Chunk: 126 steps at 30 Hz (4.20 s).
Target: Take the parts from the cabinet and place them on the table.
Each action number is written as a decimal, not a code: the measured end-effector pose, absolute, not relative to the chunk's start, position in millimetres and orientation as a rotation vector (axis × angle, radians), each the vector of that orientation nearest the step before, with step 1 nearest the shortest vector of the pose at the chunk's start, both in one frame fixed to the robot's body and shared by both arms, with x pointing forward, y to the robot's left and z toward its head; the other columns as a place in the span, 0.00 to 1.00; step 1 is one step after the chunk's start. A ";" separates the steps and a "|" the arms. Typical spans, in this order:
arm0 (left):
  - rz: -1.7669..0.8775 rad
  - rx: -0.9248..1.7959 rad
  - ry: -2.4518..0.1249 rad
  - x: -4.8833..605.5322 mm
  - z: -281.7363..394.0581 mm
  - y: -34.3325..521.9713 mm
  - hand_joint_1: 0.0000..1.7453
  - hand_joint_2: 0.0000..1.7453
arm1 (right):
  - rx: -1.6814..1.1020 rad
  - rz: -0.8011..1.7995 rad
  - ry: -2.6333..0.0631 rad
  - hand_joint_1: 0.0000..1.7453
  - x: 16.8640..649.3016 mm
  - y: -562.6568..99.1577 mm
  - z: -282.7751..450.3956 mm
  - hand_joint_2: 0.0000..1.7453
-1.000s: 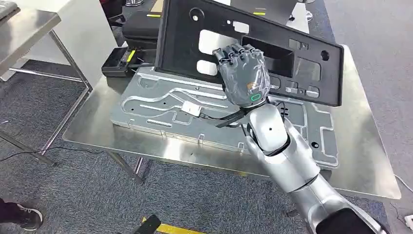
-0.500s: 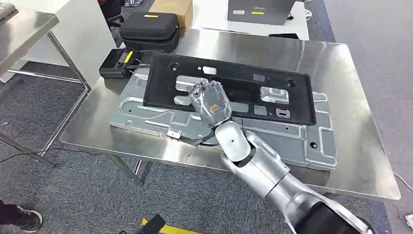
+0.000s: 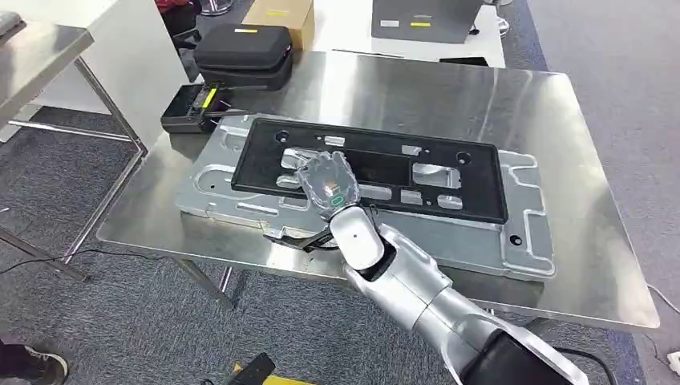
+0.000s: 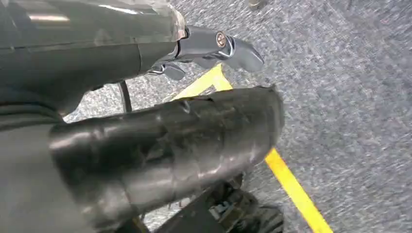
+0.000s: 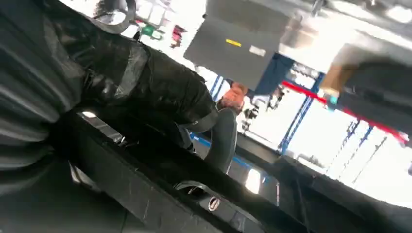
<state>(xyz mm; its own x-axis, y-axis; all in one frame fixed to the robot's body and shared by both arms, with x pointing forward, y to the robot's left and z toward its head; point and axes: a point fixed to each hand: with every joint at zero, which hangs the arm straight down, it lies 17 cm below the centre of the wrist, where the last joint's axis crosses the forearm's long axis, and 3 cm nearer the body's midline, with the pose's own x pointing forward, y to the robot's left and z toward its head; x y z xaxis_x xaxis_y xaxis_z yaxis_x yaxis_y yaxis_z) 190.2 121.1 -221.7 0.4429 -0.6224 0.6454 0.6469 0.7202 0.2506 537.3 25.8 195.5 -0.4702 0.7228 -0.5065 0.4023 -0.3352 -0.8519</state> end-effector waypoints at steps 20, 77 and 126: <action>-0.837 -0.051 -0.787 190.8 -220.2 113.3 0.00 0.00 | -1.452 1.802 -1.323 0.73 581.7 -47.5 164.8 1.00; -0.548 0.216 -0.764 162.9 -233.5 184.4 0.00 0.00 | -1.083 0.678 -2.173 0.00 389.9 -238.8 249.3 0.00; -0.491 0.270 -0.726 157.5 -237.0 200.8 0.00 0.00 | -0.898 -0.220 -2.217 0.00 268.0 -311.3 273.2 0.00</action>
<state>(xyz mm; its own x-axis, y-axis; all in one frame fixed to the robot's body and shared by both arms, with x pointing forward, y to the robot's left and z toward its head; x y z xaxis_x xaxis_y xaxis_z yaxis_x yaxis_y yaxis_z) 157.5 200.8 -237.0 0.6421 -0.5163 0.5667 0.3337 0.8537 0.3998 268.0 -311.3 273.2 -0.4961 0.5382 0.6814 0.6616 0.7425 -0.1047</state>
